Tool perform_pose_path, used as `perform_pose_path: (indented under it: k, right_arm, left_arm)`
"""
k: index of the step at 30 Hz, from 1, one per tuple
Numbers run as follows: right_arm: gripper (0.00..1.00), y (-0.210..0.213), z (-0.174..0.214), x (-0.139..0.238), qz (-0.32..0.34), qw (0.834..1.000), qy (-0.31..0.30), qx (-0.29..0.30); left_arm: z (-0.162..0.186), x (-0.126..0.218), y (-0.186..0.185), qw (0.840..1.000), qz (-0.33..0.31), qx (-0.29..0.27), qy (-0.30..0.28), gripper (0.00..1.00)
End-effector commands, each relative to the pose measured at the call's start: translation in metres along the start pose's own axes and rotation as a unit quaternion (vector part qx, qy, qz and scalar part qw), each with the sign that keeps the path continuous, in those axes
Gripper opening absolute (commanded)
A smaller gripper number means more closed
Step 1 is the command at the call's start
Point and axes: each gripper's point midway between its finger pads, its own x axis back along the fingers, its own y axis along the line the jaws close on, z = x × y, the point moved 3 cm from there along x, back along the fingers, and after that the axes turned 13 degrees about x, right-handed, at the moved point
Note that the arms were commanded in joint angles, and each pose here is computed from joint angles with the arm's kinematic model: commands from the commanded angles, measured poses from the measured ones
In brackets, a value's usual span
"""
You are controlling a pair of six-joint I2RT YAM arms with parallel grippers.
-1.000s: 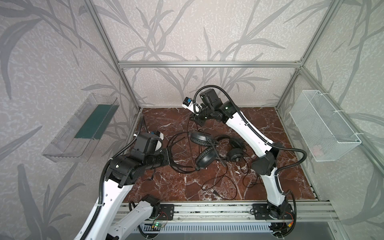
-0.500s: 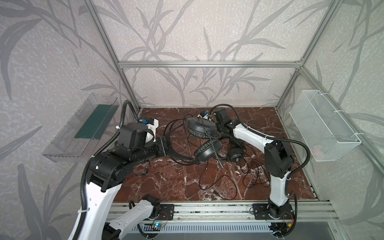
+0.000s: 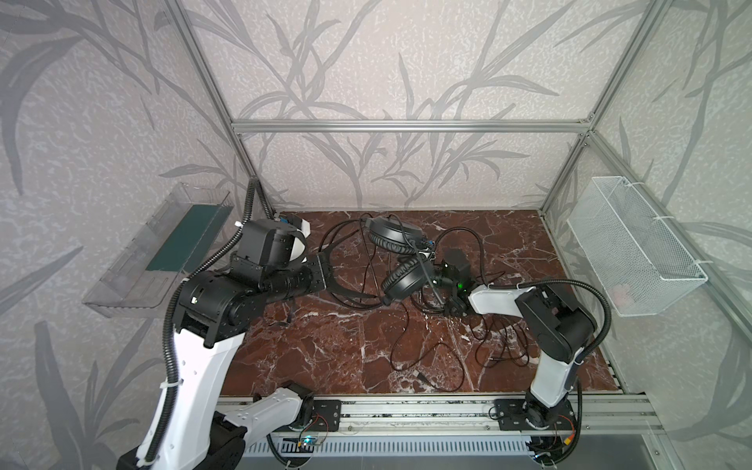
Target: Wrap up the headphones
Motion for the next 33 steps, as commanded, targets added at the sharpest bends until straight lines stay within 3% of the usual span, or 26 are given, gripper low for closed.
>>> perform_pose_path:
  k: [1,7,12,18,23,28,32,33]
  right_arm:
    - [0.83,0.04,-0.039,-0.004,-0.034,0.993,-0.11,0.037]
    - [0.83,0.078,-0.033,-0.027,-0.035,0.992,-0.107,0.064]
    - [0.81,0.066,-0.007,-0.055,0.009,0.995,-0.081,0.052]
    - [0.72,0.083,0.024,-0.084,0.004,0.997,-0.041,0.071]
    - [0.5,0.071,0.052,-0.09,0.043,0.996,-0.018,0.071]
    - [0.17,0.068,0.078,-0.083,0.054,0.996,0.008,0.068]
    - [0.0,0.073,0.088,-0.062,0.061,0.996,0.015,0.062]
    - [0.0,0.077,0.09,-0.056,0.061,0.996,0.019,0.063]
  left_arm:
    - [-0.008,0.015,-0.011,0.999,0.027,-0.001,-0.025,0.0]
    - [-0.012,0.01,-0.014,1.0,0.022,0.0,-0.021,0.0]
    - [-0.015,0.01,-0.016,0.999,0.022,0.0,-0.026,0.0]
    - [-0.018,0.011,-0.019,0.999,0.024,0.003,-0.031,0.0]
    - [-0.021,0.016,-0.02,0.999,0.025,0.004,-0.04,0.0]
    - [-0.028,0.02,-0.017,0.998,0.01,0.003,-0.062,0.0]
    - [-0.039,0.022,-0.011,0.995,-0.019,-0.003,-0.093,0.0]
    - [-0.045,0.022,-0.008,0.994,-0.03,-0.005,-0.106,0.0]
